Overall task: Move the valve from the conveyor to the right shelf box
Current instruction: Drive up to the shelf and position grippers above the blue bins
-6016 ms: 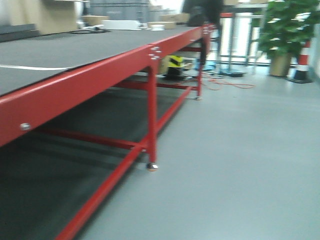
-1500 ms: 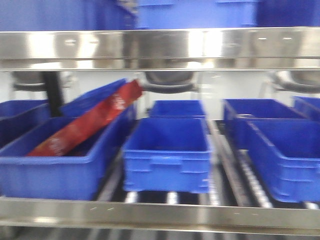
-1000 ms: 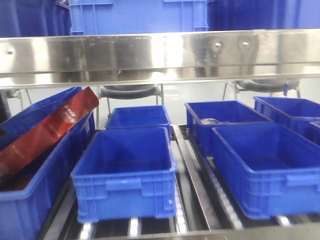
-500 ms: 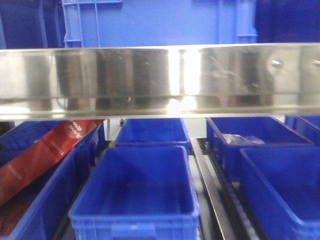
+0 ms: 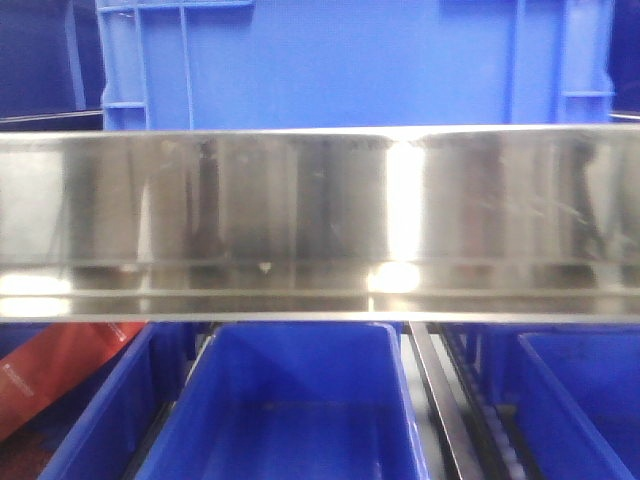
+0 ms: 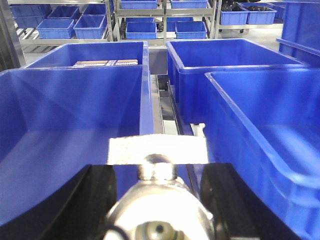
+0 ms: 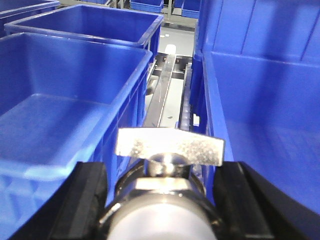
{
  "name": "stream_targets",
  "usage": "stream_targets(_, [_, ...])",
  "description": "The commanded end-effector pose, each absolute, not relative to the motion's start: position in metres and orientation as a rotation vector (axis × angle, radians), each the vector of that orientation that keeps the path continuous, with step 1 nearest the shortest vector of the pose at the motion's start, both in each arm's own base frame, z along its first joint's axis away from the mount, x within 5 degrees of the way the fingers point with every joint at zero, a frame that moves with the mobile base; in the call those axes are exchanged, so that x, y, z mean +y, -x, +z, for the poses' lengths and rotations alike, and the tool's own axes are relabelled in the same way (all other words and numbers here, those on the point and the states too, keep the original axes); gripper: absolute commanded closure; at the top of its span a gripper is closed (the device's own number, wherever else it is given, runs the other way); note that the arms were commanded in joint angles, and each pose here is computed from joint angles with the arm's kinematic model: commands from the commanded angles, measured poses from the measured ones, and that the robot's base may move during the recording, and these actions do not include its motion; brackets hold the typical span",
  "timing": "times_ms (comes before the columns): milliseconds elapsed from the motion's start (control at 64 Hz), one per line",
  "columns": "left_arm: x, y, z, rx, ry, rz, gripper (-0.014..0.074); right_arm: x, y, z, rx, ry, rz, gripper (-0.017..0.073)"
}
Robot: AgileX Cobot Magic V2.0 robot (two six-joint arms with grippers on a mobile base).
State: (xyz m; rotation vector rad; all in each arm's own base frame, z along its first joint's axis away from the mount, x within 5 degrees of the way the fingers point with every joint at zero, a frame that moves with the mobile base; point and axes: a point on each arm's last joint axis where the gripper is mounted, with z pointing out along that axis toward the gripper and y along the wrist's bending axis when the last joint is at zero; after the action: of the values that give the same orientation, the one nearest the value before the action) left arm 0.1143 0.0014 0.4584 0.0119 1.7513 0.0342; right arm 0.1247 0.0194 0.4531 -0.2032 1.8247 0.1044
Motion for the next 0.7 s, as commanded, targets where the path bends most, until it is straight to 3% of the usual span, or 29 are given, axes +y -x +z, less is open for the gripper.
stream_targets(0, [0.0004,-0.1119,0.4665,1.679,-0.007,0.017,0.0705,0.0180,-0.1219,0.4644,1.727,0.196,0.086,0.0713])
stream_targets(688, [0.0004,-0.1119,0.4665,1.679,-0.007,0.017,0.0705,0.0180,-0.1219,0.4644,1.727,0.196,0.086,0.0713])
